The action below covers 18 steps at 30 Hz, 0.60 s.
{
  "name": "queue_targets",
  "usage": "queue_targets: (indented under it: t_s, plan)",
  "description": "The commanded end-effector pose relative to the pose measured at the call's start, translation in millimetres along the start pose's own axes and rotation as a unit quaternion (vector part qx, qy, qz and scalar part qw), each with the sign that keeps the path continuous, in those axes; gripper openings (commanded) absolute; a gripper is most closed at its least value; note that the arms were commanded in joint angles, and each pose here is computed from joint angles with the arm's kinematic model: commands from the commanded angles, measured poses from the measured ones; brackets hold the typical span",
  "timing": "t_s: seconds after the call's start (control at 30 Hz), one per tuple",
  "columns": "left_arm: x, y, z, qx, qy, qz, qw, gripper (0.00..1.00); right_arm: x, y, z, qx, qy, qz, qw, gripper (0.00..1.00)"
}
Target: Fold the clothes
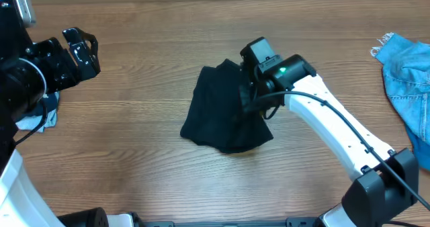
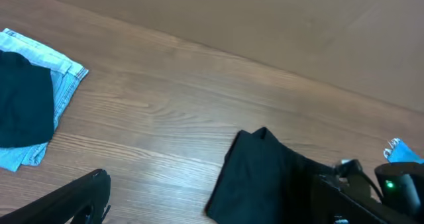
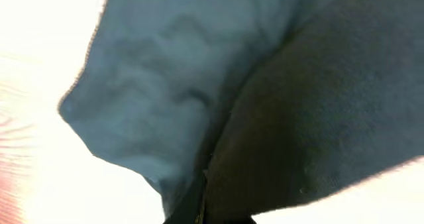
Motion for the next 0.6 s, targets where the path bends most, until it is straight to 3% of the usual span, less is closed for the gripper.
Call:
queue_targets:
  t_s: [0.0,0.37,0.57]
  plan:
    - [-0.5,-1.4,0.2,0.007,-0.001,-0.005,1.000,1.00,-36.6,-23.3,10.7,0.027,-0.054,-0.027,0.998,0.04]
    - [-0.5,-1.4,0.2,0.007,-0.001,-0.005,1.000,1.00,-58.7,-83.6,9.3,0.069,-0.053,-0.086,0.993,0.04]
    - [-0.5,-1.4,0.2,0.007,-0.001,-0.005,1.000,1.00,-51.1,-52.5,22.4,0.036,-0.080,-0.006,0.996,0.04]
Point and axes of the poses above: each gripper's point midway between its finger pads, its own x axis out along the fingers, its own y axis along the line the jaws close on, z = x × y, the point moved 9 cm from there along -x, back along the fingers, and after that the axes turned 5 degrees about x, right-handed, at the moved point
